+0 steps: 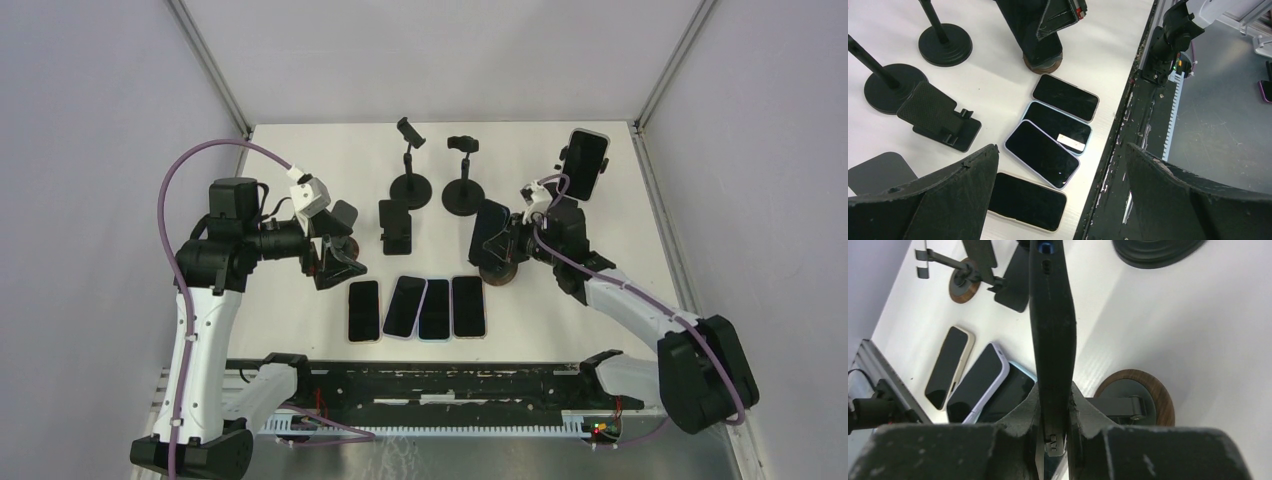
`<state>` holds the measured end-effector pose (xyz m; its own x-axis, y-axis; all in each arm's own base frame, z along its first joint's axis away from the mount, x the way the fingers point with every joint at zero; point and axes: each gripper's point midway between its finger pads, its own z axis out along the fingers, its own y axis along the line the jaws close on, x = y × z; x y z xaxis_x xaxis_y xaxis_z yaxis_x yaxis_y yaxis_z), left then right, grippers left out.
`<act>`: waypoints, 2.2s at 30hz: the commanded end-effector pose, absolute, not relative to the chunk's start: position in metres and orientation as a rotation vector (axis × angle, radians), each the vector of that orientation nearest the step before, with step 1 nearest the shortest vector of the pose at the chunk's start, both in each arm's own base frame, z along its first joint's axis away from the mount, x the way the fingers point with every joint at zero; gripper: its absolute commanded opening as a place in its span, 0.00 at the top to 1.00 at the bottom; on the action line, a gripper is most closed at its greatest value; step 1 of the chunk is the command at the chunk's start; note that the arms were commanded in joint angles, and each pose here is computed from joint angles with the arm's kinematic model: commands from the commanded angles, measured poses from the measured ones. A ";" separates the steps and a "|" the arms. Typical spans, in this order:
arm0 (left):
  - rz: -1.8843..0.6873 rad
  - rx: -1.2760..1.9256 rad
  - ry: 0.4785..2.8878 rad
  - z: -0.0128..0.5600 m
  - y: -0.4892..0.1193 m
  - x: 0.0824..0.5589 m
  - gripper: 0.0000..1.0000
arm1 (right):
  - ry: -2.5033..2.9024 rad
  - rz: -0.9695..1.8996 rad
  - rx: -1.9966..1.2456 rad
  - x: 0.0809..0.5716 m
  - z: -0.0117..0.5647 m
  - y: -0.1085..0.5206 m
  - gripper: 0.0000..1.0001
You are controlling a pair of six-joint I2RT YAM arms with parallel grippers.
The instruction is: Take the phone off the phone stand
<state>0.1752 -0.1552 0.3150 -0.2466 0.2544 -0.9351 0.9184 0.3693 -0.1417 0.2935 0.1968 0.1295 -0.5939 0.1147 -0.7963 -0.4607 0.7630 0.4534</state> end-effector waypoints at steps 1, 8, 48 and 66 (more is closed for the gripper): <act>-0.920 1.076 1.681 0.318 -0.157 0.174 0.01 | 1.781 1.084 -0.354 0.313 0.213 0.242 1.00; -0.906 1.082 1.677 0.320 -0.156 0.175 0.01 | 1.763 1.161 -0.406 0.339 0.210 0.272 1.00; -0.881 1.130 1.687 0.309 -0.152 0.170 0.01 | 1.898 0.899 -0.391 0.412 0.163 0.293 0.27; -0.903 1.150 1.696 0.304 -0.153 0.166 0.02 | 1.742 1.095 -0.406 0.415 0.231 0.320 0.97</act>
